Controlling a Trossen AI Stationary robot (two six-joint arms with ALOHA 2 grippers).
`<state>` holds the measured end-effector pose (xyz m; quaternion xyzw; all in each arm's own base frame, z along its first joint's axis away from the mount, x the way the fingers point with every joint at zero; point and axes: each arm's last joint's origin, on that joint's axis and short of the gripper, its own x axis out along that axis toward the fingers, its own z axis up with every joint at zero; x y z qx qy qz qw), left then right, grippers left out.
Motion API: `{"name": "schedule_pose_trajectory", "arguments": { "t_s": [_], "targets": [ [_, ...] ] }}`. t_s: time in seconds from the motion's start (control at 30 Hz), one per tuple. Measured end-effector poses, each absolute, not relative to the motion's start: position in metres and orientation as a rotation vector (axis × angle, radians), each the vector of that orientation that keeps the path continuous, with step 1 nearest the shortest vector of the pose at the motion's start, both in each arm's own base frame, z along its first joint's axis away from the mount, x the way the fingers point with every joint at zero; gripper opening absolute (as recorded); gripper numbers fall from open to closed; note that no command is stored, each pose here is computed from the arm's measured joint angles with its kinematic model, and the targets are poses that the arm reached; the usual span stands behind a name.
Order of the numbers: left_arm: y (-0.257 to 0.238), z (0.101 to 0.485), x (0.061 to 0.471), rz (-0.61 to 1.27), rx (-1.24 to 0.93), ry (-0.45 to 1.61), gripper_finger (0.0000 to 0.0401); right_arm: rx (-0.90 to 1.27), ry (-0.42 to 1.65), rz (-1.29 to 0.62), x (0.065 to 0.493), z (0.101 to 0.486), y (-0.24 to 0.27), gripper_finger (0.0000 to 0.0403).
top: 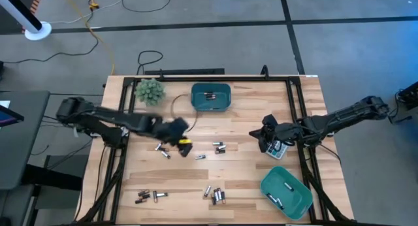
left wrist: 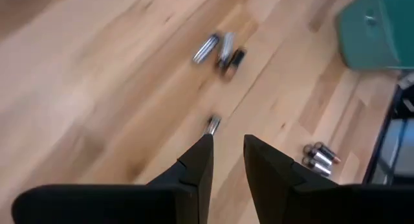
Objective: Sort batteries
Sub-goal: Put the silver battery into the green bin
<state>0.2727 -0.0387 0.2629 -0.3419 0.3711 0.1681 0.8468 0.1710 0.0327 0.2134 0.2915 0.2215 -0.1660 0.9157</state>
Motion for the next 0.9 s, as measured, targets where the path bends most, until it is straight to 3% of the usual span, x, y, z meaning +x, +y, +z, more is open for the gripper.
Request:
{"name": "schedule_pose_trajectory", "arguments": {
  "t_s": [0.2, 0.43, 0.73, 0.9],
  "targets": [
    [-0.080, 0.259, 0.233, 0.426, -0.793, 0.703, 0.0083, 0.566, 0.454, -0.302, 0.171, 0.215, 0.037, 0.0000],
    [-0.103, 0.252, 0.212, 0.440, -0.787, 0.776, 0.0083, 0.413, 0.490, -0.232, 0.185, 0.222, 0.048, 0.0000],
    [-0.116, 0.250, 0.203, 0.417, -0.712, 0.793, 0.0083, 0.248, 0.781, -0.197, 0.250, 0.232, 0.063, 0.0004],
    [-0.121, 0.249, 0.200, 0.394, -0.689, 0.806, 0.0083, 0.198, 0.954, -0.209, 0.301, 0.232, 0.058, 0.0037]
  ]
}}
